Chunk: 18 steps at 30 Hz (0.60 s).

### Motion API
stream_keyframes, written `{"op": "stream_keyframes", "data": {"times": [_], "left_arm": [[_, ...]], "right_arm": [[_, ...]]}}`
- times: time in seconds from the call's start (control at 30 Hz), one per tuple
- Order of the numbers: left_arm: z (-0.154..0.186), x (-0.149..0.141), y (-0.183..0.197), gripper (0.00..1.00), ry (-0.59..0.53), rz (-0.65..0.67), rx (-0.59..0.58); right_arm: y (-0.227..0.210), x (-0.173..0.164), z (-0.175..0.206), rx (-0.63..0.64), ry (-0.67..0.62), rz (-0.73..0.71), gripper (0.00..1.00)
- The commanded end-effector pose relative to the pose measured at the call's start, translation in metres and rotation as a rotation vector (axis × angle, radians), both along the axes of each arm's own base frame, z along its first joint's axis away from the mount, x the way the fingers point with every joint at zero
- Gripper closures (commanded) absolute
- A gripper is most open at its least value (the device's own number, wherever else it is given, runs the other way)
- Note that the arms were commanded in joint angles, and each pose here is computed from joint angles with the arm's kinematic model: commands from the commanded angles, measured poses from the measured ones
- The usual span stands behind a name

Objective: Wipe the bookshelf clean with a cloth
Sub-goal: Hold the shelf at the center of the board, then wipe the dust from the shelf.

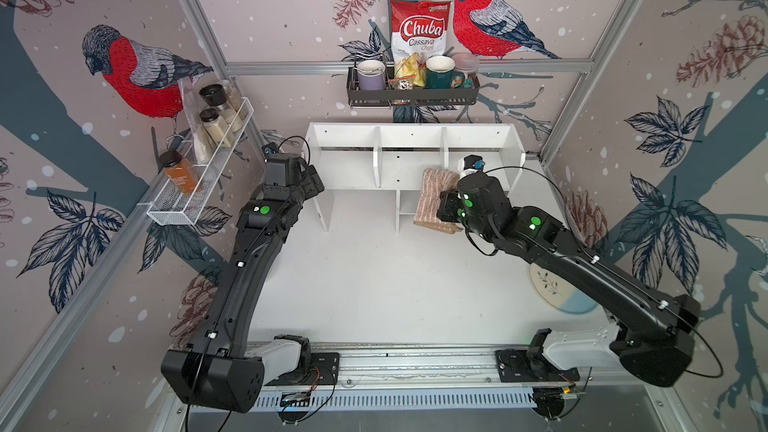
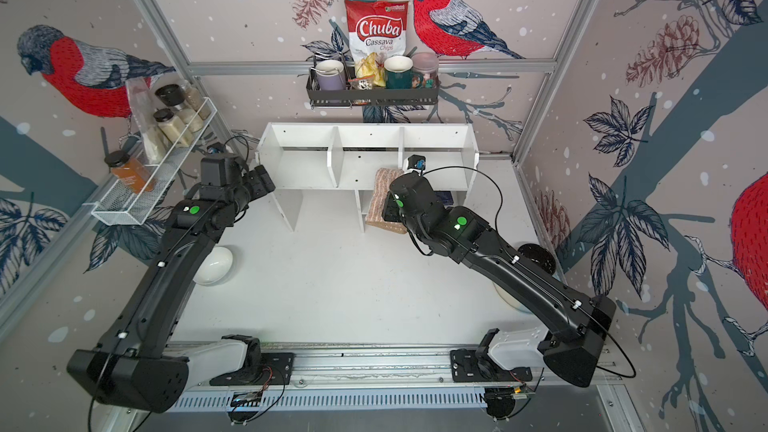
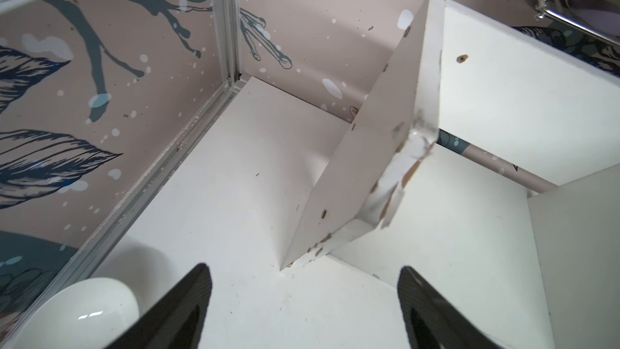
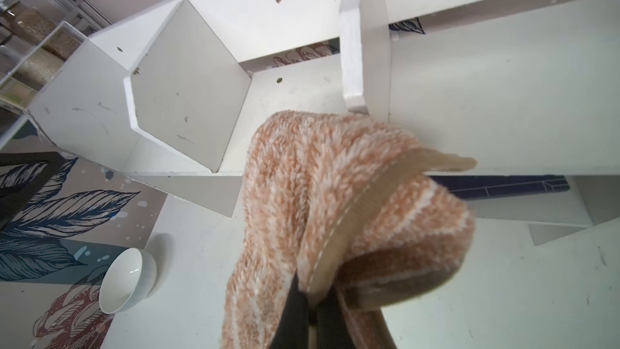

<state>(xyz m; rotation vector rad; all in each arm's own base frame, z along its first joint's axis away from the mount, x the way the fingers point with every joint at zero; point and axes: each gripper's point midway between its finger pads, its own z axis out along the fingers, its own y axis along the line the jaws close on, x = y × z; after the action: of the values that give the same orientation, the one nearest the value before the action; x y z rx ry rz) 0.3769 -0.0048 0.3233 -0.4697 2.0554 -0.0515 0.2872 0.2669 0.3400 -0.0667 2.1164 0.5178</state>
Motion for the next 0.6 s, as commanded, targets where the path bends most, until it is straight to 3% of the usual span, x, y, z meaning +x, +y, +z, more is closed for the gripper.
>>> {"op": "stream_keyframes", "data": {"times": [0.0,0.23,0.4,0.57], "left_arm": [[0.011,0.019,-0.009,0.15,-0.077,-0.066,0.013],[-0.011,0.041,-0.017,0.27,-0.08,-0.111,0.016],[-0.023,0.052,-0.022,0.41,-0.087,-0.136,-0.007],[-0.03,0.054,-0.025,0.56,-0.091,-0.145,-0.019]], "right_arm": [[-0.007,-0.006,-0.01,-0.092,-0.007,-0.004,1.0],[0.024,-0.02,-0.083,-0.134,-0.014,0.04,1.0],[0.063,0.008,-0.07,-0.165,-0.077,0.077,1.0],[0.082,0.042,-0.071,-0.093,-0.071,0.074,1.0]]}}
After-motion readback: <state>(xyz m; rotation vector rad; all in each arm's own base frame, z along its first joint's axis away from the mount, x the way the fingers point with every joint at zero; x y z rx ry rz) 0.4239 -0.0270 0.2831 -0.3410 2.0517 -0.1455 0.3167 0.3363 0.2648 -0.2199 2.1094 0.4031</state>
